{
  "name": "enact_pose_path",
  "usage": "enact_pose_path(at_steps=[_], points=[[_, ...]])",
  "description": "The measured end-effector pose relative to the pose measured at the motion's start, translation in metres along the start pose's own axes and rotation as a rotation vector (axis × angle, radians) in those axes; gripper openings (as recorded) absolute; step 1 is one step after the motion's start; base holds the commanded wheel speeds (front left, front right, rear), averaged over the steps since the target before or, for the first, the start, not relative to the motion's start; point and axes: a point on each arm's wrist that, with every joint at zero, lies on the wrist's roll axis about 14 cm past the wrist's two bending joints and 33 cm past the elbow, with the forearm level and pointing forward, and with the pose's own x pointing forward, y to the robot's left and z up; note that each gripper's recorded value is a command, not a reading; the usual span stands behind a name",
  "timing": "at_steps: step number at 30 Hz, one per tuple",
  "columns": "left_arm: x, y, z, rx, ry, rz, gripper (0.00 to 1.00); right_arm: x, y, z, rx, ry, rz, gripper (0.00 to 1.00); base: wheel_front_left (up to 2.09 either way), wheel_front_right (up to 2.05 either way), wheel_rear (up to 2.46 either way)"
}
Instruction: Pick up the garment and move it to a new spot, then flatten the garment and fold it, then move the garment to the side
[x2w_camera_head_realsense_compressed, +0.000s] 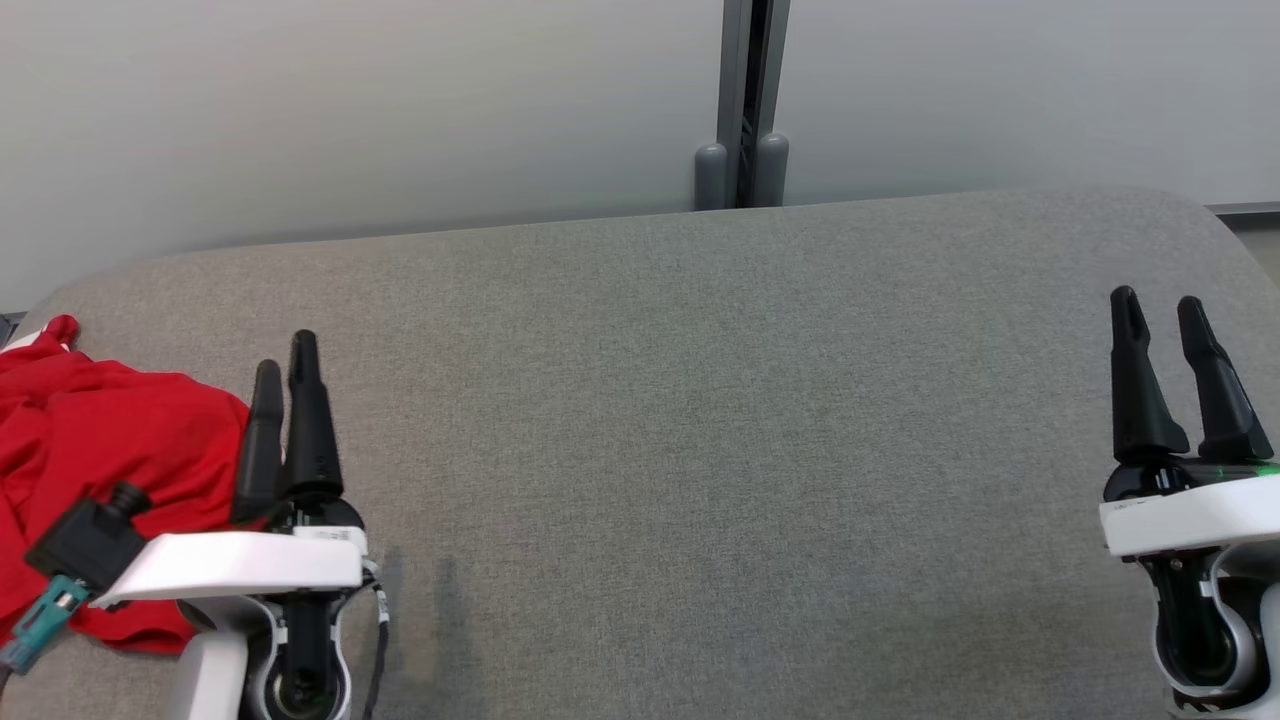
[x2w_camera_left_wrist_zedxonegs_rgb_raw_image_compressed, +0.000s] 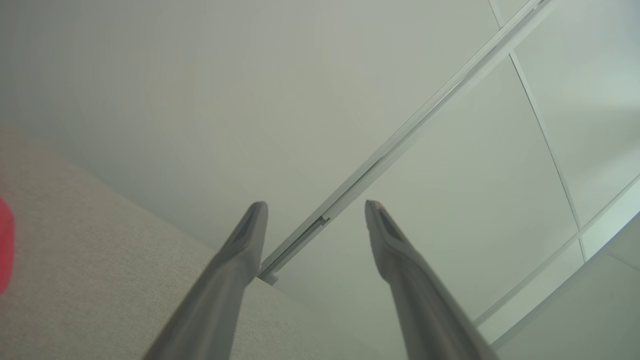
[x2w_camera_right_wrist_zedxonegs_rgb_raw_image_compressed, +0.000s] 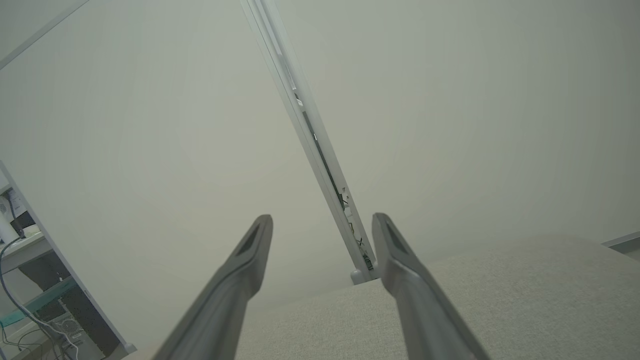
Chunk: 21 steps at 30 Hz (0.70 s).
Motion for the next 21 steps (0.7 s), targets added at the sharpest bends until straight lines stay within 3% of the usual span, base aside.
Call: enact_pose_path(at_steps=[14, 21], points=[[-0.012, -0.026, -0.028, 0.44, 0.045, -0.067, 1.0, 0.001, 0.027, -0.009, -0.11, -0.004, 0.082, 1.0, 0.0, 0.0, 0.0], [-0.025, -0.018, -0.048, 0.62, 0.094, -0.061, 1.0, -0.006, 0.026, -0.021, -0.184, 0.025, 0.083, 1.0, 0.0, 0.0, 0.0]])
